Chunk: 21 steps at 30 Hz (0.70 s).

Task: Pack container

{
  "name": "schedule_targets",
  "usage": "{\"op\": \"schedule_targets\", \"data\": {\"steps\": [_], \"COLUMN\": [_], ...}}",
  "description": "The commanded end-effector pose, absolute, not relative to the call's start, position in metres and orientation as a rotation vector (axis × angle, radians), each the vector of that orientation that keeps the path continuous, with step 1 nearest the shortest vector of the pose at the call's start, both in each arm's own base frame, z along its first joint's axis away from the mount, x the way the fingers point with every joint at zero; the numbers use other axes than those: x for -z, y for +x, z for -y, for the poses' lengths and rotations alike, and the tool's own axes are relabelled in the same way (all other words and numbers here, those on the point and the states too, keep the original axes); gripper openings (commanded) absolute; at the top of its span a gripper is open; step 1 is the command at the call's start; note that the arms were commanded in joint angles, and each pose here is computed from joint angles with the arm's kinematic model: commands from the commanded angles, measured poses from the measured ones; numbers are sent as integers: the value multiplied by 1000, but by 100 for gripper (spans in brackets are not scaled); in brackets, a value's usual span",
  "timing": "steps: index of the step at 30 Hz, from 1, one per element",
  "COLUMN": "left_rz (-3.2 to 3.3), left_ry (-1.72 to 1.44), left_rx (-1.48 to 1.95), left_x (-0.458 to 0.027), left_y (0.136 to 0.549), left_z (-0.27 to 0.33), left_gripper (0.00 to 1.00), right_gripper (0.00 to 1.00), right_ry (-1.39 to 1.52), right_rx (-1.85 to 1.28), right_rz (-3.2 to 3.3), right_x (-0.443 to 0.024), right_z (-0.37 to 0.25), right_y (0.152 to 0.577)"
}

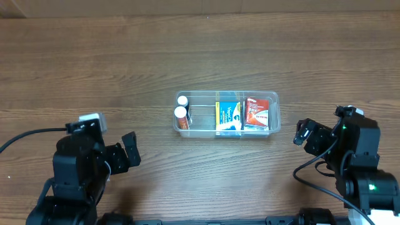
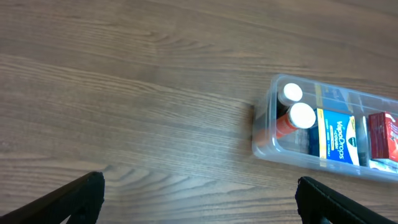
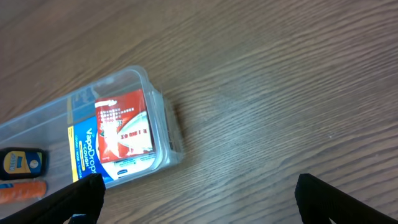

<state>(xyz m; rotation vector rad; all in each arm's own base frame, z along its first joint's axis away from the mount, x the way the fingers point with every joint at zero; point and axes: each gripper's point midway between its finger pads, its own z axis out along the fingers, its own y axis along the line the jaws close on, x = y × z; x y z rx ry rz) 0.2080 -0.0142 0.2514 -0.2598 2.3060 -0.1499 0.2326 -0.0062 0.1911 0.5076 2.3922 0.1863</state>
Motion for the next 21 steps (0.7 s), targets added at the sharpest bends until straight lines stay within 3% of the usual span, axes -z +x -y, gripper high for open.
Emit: {"op": "schedule_targets", "data": {"steps": [1,16,21], "left_rz": [-2331,-2339,-2339], "left_ry": [-300,-301,-301], "left_rx": [130,127,127], "left_x": [-243,-241,-241], "left_y": [204,204,204], "left_z": [10,10,10], "left_gripper": [100,100,100], "right_gripper": [100,100,100], "right_ry": [509,531,456], "right_rx": [-194,-178,-266], "right_rz": [-2408,-2502,-2380], "right_x": [-187,-166,-172], "right_z": [4,4,-5], "right_y": [233,238,261]}}
